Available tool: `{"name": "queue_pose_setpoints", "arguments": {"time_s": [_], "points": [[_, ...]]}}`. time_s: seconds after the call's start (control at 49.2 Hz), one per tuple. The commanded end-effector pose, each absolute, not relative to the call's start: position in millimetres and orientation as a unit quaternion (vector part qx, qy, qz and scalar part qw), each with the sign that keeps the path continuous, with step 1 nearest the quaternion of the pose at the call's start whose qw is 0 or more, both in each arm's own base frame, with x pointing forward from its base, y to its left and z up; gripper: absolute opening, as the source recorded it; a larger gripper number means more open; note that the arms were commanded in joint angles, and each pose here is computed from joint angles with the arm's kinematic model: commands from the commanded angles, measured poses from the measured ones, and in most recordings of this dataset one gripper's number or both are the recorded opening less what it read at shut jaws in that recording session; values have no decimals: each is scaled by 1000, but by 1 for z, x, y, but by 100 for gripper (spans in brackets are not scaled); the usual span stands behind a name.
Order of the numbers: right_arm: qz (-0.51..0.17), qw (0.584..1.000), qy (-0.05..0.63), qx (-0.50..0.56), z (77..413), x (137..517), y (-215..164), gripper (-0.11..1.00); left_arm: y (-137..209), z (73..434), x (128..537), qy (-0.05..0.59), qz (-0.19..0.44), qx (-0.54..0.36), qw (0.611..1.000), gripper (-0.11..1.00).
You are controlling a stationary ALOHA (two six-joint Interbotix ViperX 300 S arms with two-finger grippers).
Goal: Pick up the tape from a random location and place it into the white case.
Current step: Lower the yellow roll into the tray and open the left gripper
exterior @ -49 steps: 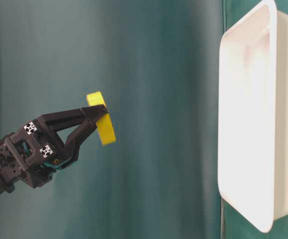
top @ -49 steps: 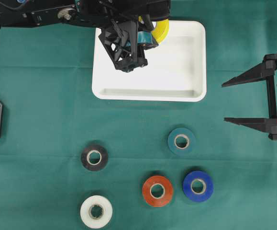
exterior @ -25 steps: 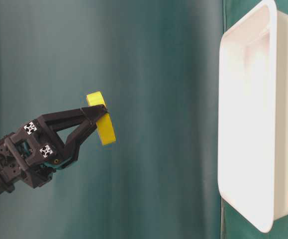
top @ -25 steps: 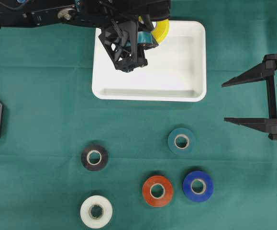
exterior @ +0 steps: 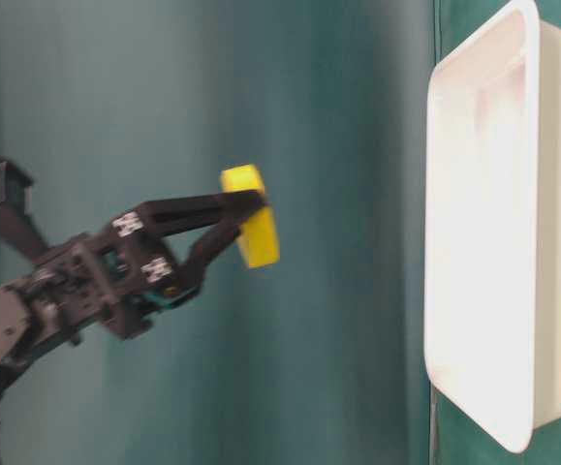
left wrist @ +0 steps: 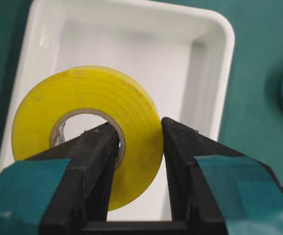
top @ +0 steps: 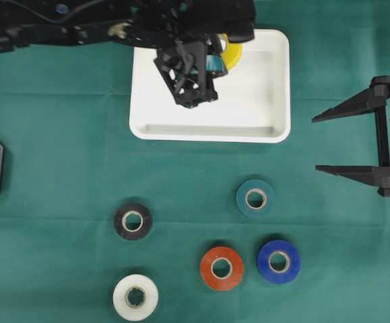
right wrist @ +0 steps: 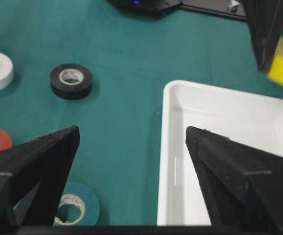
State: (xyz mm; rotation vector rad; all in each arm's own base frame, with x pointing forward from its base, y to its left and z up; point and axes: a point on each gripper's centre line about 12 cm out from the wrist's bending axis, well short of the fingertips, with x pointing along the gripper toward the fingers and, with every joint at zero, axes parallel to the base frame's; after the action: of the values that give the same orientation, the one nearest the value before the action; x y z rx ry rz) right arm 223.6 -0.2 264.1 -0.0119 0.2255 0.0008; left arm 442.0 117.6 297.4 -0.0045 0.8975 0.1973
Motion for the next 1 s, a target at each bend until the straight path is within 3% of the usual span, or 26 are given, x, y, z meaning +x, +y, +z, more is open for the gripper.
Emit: {"name": "queue_pose_setpoints", "arguments": {"time_s": [0.0, 0.529, 0.976], "points": [[1, 994, 106, -7, 269, 226, 0, 90, 123, 302, 444, 420, 101, -1, 902, 23], [0, 994, 113, -7, 266, 228, -1, 90, 154, 200, 437, 465, 127, -31, 876, 23], [1, 993, 116, -7, 264, 229, 0, 90, 158, 165, 439, 478, 127, -35, 868, 23]]}}
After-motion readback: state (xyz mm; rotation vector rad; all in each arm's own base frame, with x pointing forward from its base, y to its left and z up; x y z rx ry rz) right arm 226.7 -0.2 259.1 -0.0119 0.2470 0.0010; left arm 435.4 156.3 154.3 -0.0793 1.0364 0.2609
